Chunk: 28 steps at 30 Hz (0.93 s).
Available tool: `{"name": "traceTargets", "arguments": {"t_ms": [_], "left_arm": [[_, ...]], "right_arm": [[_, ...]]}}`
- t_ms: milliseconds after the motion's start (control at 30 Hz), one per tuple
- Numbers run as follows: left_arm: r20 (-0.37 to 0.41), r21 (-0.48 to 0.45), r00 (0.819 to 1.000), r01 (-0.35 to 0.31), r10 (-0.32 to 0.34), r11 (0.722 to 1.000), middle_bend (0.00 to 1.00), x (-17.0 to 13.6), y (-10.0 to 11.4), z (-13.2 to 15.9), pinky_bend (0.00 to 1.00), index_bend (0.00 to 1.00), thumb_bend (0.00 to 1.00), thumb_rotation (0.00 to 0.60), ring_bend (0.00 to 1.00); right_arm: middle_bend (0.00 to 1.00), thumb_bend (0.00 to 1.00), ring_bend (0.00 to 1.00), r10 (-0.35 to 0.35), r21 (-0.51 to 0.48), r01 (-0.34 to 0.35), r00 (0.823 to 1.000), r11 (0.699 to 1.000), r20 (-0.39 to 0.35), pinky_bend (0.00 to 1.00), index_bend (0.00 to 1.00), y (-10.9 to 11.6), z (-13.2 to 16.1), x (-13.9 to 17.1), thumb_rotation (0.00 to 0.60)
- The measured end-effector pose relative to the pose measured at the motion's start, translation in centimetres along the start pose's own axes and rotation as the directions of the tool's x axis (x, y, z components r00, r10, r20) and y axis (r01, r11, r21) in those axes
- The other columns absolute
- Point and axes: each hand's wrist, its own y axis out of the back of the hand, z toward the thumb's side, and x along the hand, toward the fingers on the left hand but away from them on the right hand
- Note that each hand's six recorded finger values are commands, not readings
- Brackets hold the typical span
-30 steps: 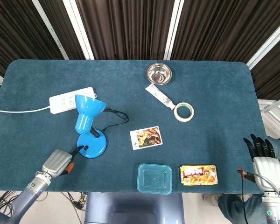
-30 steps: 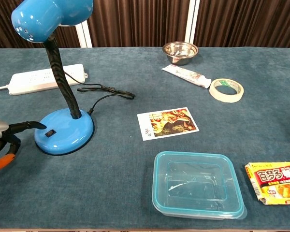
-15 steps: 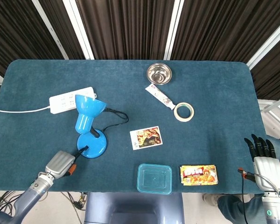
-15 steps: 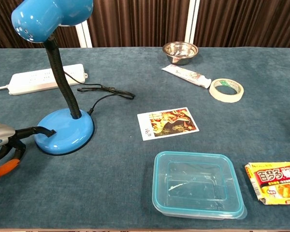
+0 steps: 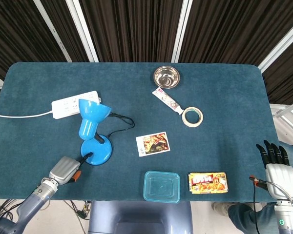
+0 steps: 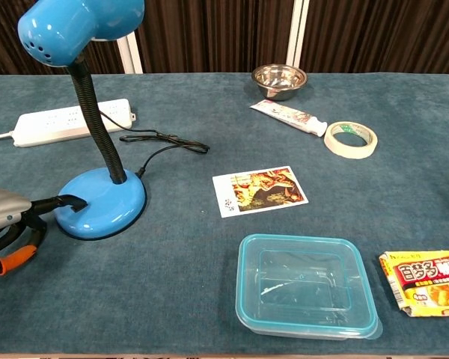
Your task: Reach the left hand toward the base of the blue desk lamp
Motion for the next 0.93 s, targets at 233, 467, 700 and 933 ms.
{"name": "traceTargets", "arguments": {"t_ms": [233, 467, 700, 933], "left_arm": [[-0.06, 0.001, 0.981, -0.183, 0.183, 0.983, 0.13, -1.3, 4.1, -1.5, 0.28, 0.06, 0.24, 0.6, 0.02], [-0.216, 0.014, 0.902, -0.381, 0.375, 0.924, 0.07, -7.1, 7.7, -4.6, 0.14, 0.05, 0.2, 0.6, 0.0], [-0.397, -0.047, 0.835, -0.433, 0.381, 0.9, 0.04, -12.8, 7.8, -7.6, 0.0, 0.05, 0.2, 0.6, 0.0], [-0.421, -0.055, 0.822, -0.445, 0.383, 0.894, 0.04, -13.5, 8.0, -8.5, 0.03, 0.05, 0.2, 0.6, 0.0]], "right_arm": [[0.06, 0.2, 0.01, -0.011, 0.002, 0.011, 1.0, 1.0, 0.0, 0.0, 0.12, 0.1, 0.0, -0.1, 0.6], [0.06, 0.2, 0.01, -0.012, -0.003, 0.012, 1.0, 1.0, -0.004, 0.0, 0.12, 0.2, 0.0, -0.2, 0.6], [0.06, 0.2, 0.01, -0.02, -0.009, 0.02, 1.0, 1.0, -0.016, 0.0, 0.12, 0.4, 0.1, -0.3, 0.6], [0.06, 0.2, 0.01, -0.017, -0.009, 0.017, 1.0, 1.0, -0.017, 0.0, 0.08, 0.3, 0.0, -0.2, 0.6]]}}
